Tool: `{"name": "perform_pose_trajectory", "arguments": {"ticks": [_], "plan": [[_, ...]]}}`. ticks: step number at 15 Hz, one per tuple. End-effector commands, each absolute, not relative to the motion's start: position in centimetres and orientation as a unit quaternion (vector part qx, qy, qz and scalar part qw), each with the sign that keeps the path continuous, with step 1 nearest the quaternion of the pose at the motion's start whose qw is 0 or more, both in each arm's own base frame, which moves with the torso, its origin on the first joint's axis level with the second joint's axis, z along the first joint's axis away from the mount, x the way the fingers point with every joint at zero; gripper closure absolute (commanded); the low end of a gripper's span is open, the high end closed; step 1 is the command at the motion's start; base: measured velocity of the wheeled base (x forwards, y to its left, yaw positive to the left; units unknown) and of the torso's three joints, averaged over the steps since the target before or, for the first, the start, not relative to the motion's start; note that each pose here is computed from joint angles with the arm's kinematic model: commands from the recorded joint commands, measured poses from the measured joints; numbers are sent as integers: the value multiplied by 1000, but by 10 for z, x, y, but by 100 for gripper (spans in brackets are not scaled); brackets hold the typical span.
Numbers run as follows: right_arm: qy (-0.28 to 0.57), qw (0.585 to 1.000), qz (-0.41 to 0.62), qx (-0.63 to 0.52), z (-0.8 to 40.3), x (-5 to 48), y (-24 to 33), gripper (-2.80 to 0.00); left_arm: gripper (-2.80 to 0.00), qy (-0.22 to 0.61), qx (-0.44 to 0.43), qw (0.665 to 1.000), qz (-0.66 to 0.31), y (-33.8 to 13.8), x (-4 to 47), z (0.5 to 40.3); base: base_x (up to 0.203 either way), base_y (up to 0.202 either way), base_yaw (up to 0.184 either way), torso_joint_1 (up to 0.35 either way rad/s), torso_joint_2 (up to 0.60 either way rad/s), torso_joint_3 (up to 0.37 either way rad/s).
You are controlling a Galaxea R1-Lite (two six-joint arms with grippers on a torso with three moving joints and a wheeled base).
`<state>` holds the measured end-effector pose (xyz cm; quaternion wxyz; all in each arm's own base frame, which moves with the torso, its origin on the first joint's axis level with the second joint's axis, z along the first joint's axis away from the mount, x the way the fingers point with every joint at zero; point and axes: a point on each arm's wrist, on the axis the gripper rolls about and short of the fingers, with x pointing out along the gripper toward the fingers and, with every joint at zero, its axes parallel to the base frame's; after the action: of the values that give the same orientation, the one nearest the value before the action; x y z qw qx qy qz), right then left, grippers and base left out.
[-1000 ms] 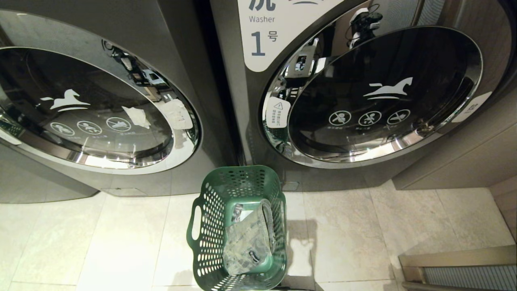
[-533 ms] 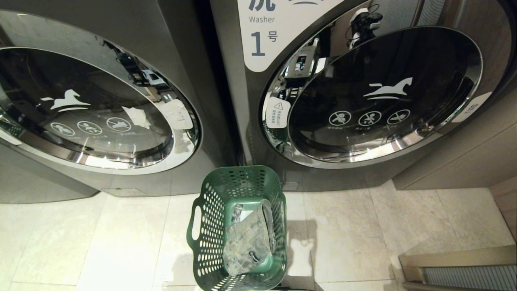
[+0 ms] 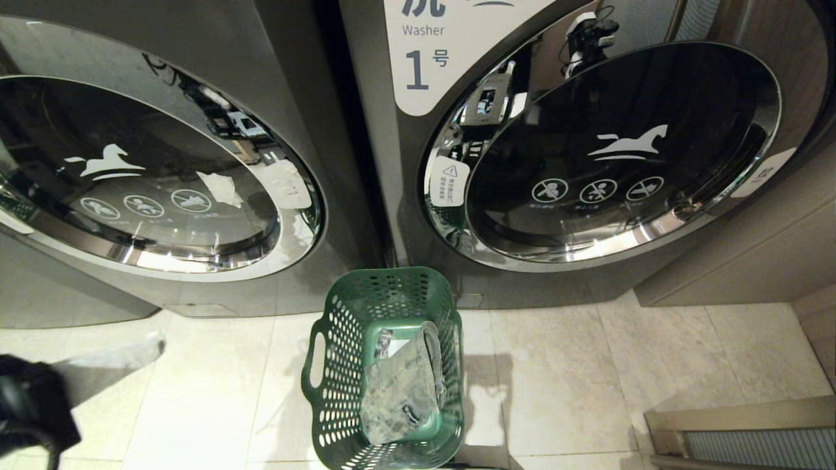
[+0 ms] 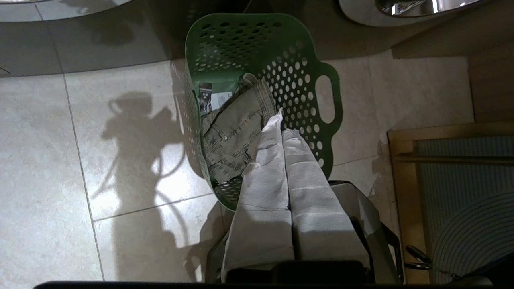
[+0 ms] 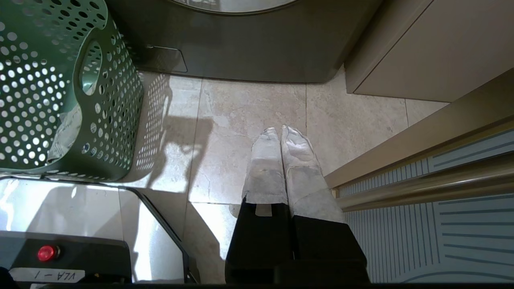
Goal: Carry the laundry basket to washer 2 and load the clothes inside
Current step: Open the lid of the washing machine
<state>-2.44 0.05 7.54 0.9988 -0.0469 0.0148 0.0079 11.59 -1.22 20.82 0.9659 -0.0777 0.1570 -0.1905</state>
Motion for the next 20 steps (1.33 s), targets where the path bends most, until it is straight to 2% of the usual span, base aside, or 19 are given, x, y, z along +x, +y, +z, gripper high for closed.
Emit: {"name": "perform_pose_trajectory", "arguments": {"ticks": [1, 2, 4, 6, 11, 17, 20], "plan": [[15, 999, 8, -47, 75, -24, 1, 0, 0, 239, -89, 949, -188, -14, 173, 179, 0, 0, 0, 0, 0, 0], [15, 999, 8, -47, 75, -24, 1, 0, -280, 242, -90, 947, -190, -15, 199, 167, 0, 0, 0, 0, 0, 0], [15, 999, 8, -48, 75, -24, 1, 0, -280, 210, -86, 953, -202, -14, 244, 148, 0, 0, 0, 0, 0, 0], [15, 999, 8, -48, 75, -24, 1, 0, -280, 116, -65, 964, -229, -14, 276, 147, 0, 0, 0, 0, 0, 0], [15, 999, 8, -47, 75, -24, 1, 0, -280, -73, 26, 970, -230, -4, 278, 184, 0, 0, 0, 0, 0, 0], [15, 999, 8, -47, 75, -24, 1, 0, -280, -66, 27, 944, -323, -9, 272, 175, 0, 0, 0, 0, 0, 0], [15, 999, 8, -47, 75, -24, 1, 0, -280, -70, 34, 942, -327, -7, 279, 171, 0, 0, 0, 0, 0, 0]]}}
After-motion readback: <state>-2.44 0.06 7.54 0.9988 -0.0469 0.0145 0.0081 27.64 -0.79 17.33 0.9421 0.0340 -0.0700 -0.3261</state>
